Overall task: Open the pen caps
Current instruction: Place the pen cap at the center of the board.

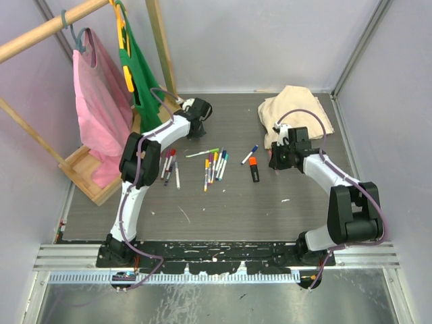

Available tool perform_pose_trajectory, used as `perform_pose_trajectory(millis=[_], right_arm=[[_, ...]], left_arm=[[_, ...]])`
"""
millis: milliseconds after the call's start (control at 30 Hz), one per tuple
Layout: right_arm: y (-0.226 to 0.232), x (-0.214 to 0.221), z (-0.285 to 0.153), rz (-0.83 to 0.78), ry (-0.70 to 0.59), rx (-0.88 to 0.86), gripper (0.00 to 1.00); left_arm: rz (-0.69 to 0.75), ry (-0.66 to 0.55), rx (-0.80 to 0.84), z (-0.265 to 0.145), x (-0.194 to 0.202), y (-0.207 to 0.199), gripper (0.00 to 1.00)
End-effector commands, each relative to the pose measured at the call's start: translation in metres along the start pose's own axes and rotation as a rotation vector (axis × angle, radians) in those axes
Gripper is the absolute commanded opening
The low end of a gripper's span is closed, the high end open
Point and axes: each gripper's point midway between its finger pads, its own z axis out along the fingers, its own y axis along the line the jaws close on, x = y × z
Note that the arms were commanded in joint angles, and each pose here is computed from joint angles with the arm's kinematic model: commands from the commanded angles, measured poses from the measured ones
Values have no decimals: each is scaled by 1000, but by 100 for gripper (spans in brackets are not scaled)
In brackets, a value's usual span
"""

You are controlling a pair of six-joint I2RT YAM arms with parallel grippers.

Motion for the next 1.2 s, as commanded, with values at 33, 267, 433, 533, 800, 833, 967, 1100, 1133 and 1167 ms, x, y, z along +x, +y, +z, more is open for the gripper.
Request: perform_pose_trajectory(millis=[33, 267, 433, 533, 800, 833, 967, 1100, 1133, 1167], right_arm=[[-2, -16, 0, -6, -27, 3, 8], [-6, -12, 4, -15, -6, 17, 9], [-3, -11, 5, -18, 4, -2, 9], [0, -11, 5, -17, 6, -17, 9], [10, -15, 1, -22, -9, -71, 9], [11, -14, 0, -20, -9, -77, 9], [16, -15, -1, -23, -12, -101, 9], [17, -16, -2, -22, -14, -111, 9], [18, -16, -2, -23, -14, -113, 9], [18, -16, -2, -23, -14, -113, 9]], left_arm=[[-8, -10, -2, 2, -14, 0, 8], [-18, 3, 19, 3, -17, -4, 18], [-24, 1, 37, 2, -21, -8, 19], [-27, 5, 52, 2, -24, -11, 19], [-35, 2, 72, 0, -31, -18, 21], [-35, 4, 71, 0, -31, -17, 22], [-37, 8, 78, 0, -30, -18, 25], [-38, 11, 88, -1, -30, -21, 27], [-39, 11, 91, -2, -32, -21, 27], [-40, 9, 94, -3, -32, -22, 27]])
